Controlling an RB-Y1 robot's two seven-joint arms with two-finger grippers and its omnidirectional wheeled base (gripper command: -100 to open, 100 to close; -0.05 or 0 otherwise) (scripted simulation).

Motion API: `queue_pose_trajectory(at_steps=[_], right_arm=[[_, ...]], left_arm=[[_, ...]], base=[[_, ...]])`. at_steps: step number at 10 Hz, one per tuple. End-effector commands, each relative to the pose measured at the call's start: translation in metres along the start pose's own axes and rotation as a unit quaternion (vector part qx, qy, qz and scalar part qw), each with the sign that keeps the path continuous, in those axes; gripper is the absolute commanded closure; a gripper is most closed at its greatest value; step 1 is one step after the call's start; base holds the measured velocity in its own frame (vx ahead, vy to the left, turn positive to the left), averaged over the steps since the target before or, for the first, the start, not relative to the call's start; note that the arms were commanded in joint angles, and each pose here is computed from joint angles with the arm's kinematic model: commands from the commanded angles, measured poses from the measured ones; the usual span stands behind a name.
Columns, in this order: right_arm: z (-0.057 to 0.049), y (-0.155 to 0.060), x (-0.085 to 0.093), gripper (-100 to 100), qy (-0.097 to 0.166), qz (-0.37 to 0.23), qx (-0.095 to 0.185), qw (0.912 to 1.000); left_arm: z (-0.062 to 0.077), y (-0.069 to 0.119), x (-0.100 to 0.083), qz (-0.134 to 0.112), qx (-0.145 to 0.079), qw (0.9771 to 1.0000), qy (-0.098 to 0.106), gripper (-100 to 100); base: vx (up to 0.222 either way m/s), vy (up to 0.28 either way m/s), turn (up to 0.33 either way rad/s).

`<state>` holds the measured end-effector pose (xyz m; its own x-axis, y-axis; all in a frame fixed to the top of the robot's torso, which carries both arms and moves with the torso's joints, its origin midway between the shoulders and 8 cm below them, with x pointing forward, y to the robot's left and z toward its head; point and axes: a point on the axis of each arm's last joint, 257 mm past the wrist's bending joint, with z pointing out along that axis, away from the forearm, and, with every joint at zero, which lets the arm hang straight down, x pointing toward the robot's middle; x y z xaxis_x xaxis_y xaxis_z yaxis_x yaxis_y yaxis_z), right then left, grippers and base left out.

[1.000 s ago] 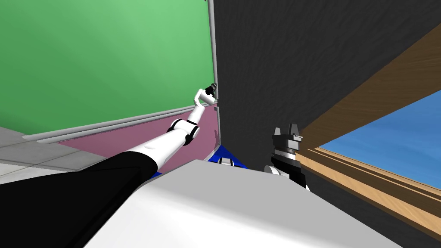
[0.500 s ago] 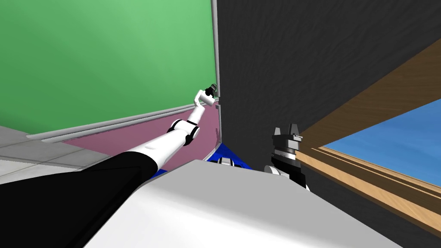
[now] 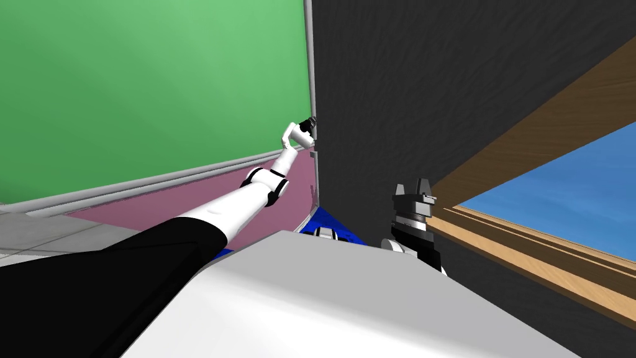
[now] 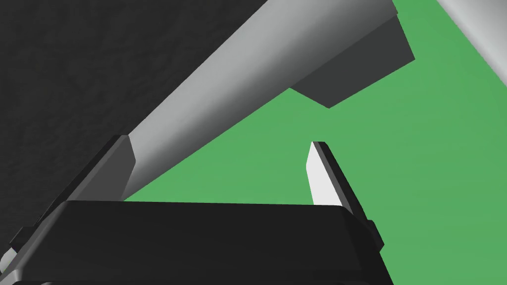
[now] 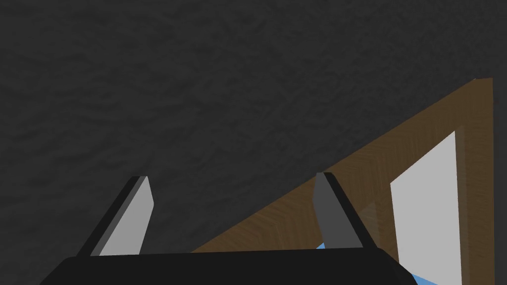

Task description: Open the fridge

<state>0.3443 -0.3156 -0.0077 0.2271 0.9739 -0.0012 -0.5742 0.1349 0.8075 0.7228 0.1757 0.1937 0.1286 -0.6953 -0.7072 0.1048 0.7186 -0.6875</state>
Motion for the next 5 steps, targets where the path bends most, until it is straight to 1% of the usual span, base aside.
queue_pose_trajectory(at_steps=[1, 3, 5], right_arm=[[0.000, 0.000, 0.000, 0, 0.000, 0.000, 0.000, 1.0000], [0.000, 0.000, 0.000, 0, 0.000, 0.000, 0.000, 1.0000], [0.000, 0.000, 0.000, 0, 0.000, 0.000, 0.000, 1.0000]], left_arm=[[0.000, -0.004, 0.003, 0.023, -0.012, 0.9997, 0.006, -100], [-0.001, -0.014, 0.004, 0.041, -0.015, 0.9990, 0.009, -100], [-0.002, -0.023, 0.006, 0.060, -0.020, 0.9979, 0.014, -100]], base=[[-0.002, 0.037, -0.069], [-0.005, 0.042, -0.067], [-0.005, 0.056, -0.079]])
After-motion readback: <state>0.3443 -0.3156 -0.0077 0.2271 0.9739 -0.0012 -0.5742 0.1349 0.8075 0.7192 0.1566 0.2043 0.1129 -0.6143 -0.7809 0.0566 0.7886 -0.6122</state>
